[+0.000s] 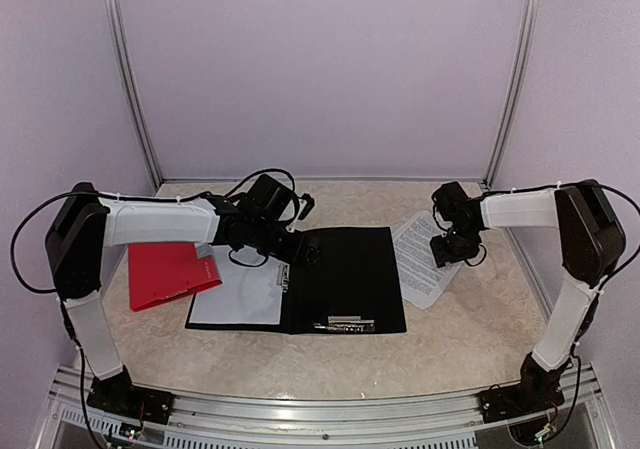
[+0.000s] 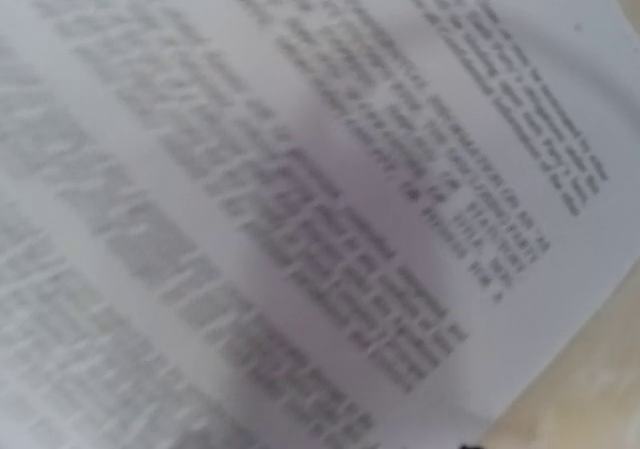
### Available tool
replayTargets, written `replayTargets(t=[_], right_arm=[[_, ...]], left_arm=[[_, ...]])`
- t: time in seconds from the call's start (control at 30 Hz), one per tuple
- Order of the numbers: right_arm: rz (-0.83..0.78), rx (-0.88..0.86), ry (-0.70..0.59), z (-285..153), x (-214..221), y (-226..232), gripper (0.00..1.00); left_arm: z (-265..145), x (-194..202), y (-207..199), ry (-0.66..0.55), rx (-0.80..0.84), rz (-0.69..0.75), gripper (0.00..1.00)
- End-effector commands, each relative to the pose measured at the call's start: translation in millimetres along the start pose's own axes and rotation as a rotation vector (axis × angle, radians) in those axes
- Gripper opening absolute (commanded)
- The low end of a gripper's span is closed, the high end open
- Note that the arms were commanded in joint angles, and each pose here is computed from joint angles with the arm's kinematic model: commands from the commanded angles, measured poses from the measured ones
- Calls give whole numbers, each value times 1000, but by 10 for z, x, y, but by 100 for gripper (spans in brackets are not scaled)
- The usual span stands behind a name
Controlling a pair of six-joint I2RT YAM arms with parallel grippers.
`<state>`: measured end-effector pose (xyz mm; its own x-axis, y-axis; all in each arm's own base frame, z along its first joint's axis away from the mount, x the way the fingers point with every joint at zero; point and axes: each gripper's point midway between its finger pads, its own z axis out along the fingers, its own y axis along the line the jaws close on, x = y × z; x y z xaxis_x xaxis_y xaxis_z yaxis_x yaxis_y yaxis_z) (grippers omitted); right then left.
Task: Put the files into the folder
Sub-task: Move the file to the center of the board.
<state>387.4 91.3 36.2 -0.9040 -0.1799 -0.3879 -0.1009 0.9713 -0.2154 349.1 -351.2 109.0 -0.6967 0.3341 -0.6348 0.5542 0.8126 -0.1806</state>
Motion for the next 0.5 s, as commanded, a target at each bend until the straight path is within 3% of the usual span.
replayTargets(t=[0.0,0.13,0.47], right_arm=[[-13,-186,-113,-238,-199,262,60],[-47,-247,-123,-201,-183,500,63],[-185,-191,29,103,329,800,59]], left_arm=[[15,193,-435,-3,139,161,99],[36,282,-576,-9,106,249,99],[115,122,-792,-16,164,248,99]])
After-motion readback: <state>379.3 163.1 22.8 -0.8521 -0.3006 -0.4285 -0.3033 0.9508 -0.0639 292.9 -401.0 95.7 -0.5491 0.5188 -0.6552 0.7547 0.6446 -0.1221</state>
